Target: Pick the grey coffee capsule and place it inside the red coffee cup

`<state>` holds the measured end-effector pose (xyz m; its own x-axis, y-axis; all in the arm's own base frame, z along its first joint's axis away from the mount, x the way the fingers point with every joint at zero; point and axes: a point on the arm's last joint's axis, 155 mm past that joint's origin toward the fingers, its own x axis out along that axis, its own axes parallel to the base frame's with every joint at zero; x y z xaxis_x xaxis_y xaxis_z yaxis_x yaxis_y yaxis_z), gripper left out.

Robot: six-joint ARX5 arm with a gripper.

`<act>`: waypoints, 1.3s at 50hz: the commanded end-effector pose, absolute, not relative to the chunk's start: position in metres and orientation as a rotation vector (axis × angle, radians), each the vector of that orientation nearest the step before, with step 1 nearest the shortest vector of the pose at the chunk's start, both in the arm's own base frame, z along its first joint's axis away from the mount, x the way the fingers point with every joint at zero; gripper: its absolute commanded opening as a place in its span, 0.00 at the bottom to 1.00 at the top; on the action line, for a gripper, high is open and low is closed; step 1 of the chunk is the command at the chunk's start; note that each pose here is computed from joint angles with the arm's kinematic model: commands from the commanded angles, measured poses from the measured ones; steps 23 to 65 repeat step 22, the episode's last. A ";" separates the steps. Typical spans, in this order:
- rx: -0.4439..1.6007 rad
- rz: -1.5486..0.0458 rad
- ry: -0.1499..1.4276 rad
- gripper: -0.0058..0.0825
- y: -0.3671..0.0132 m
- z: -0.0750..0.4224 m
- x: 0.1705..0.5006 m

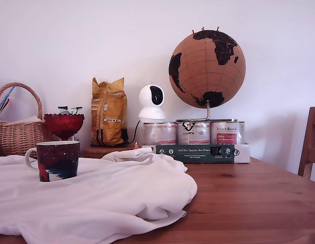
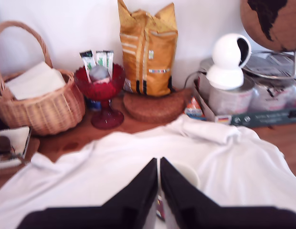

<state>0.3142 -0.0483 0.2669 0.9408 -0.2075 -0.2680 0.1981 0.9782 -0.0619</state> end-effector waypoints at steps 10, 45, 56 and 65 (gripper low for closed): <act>-0.072 -0.215 0.375 0.04 -0.048 0.262 0.280; -0.069 -0.205 0.340 0.04 -0.045 0.278 0.262; -0.069 -0.205 0.340 0.04 -0.045 0.278 0.262; -0.069 -0.205 0.340 0.04 -0.045 0.278 0.262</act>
